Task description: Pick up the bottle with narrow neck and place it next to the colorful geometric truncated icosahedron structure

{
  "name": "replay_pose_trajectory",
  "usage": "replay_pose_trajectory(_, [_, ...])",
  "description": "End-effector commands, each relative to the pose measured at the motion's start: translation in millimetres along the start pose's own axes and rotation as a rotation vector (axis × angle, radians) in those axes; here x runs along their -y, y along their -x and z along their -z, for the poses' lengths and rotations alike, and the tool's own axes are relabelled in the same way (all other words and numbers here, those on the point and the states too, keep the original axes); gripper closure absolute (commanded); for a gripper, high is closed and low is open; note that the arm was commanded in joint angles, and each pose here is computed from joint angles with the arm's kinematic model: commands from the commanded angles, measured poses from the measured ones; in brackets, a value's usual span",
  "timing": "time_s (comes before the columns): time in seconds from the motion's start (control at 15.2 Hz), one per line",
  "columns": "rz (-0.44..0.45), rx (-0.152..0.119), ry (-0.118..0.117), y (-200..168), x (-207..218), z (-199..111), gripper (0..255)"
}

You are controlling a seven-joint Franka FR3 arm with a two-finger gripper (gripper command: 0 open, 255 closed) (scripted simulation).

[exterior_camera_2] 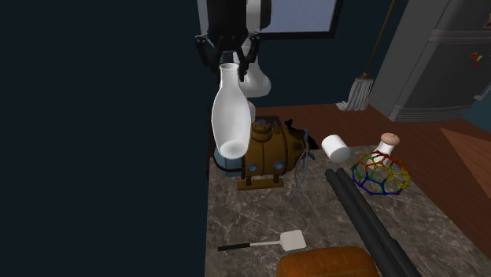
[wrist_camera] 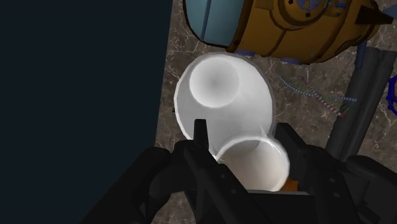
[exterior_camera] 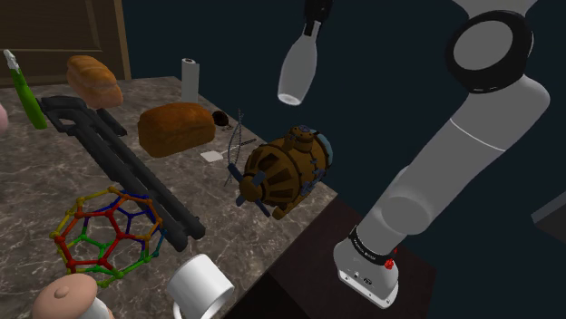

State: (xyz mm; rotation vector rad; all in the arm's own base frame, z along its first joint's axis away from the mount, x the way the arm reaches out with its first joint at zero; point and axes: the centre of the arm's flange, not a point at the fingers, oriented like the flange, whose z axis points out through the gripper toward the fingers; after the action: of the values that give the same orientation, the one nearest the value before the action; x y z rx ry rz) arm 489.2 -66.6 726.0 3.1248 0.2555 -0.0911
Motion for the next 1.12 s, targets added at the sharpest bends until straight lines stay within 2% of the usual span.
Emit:
replay_pose_trajectory(0.0, [0.0, 0.0, 0.0, 1, 0, 10, 255])
replay_pose_trajectory(0.26, [0.0, 0.0, 0.0, 2, 0, 28, 255])
replay_pose_trajectory(1.06, [0.0, 0.0, 0.0, -37, 150, -3, 255])
